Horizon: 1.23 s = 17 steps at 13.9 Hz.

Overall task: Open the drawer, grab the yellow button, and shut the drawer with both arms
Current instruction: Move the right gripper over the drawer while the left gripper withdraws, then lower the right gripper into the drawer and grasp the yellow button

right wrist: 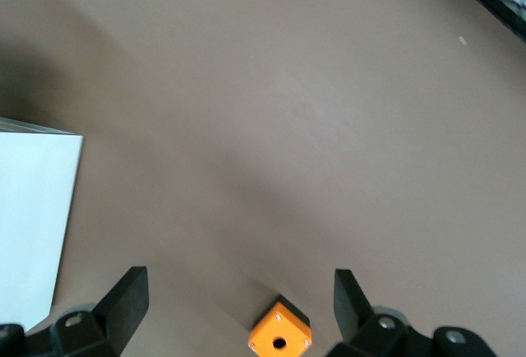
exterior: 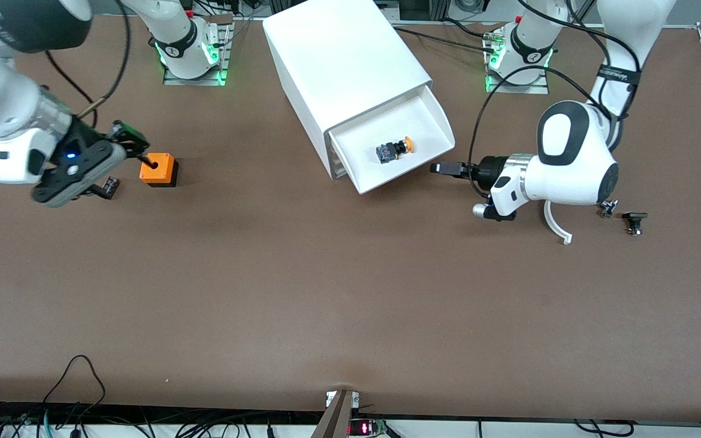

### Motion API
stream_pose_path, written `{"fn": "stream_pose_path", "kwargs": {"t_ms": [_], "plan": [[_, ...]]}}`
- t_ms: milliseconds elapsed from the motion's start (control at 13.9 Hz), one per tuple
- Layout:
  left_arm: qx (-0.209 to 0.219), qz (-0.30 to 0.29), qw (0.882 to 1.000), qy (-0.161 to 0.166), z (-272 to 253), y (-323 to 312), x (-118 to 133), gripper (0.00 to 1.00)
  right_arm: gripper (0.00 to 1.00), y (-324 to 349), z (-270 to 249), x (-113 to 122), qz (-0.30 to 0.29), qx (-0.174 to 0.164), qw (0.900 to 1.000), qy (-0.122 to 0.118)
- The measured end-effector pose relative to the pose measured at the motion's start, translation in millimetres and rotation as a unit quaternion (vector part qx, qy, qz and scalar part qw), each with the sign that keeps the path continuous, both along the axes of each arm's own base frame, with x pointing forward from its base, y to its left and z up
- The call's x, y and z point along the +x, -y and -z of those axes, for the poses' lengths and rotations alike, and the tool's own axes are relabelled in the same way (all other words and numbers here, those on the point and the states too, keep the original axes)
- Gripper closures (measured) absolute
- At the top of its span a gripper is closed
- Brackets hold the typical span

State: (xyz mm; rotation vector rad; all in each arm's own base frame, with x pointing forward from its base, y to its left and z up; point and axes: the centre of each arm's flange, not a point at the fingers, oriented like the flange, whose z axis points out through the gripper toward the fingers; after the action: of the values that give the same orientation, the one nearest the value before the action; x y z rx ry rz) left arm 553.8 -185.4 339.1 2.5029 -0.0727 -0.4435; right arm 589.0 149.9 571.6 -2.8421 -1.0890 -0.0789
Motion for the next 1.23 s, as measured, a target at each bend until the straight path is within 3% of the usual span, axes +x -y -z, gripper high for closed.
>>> {"fn": "stream_pose_path", "kwargs": {"t_ms": [72,216,360,577,721,1081,1225], "plan": [[0.038,0.024,0.998,0.047,-25,-7,17,0.0,0.0,-19,1,-1,-0.015,0.004,1.0,0.008],[0.106,0.043,0.985,0.132,-86,-34,47,0.0,0.0,-57,4,-1,-0.045,0.01,0.999,0.017],[0.15,0.043,0.972,0.175,-131,-64,58,0.0,0.0,-102,4,1,-0.078,0.018,0.996,0.026],[0.202,0.054,0.962,0.174,-200,-105,49,0.0,0.0,-165,9,-4,-0.13,0.027,0.991,0.031],[0.239,0.068,0.955,0.163,-247,-114,35,0.0,0.0,-213,23,-19,-0.196,0.029,0.98,0.027],[0.28,0.038,0.948,0.144,-256,-126,32,0.0,0.0,-334,45,-77,-0.341,0.011,0.939,0.042],[0.282,0.027,0.949,0.137,-252,-142,35,0.0,0.0,-357,56,-85,-0.407,0.009,0.912,0.048]]}}
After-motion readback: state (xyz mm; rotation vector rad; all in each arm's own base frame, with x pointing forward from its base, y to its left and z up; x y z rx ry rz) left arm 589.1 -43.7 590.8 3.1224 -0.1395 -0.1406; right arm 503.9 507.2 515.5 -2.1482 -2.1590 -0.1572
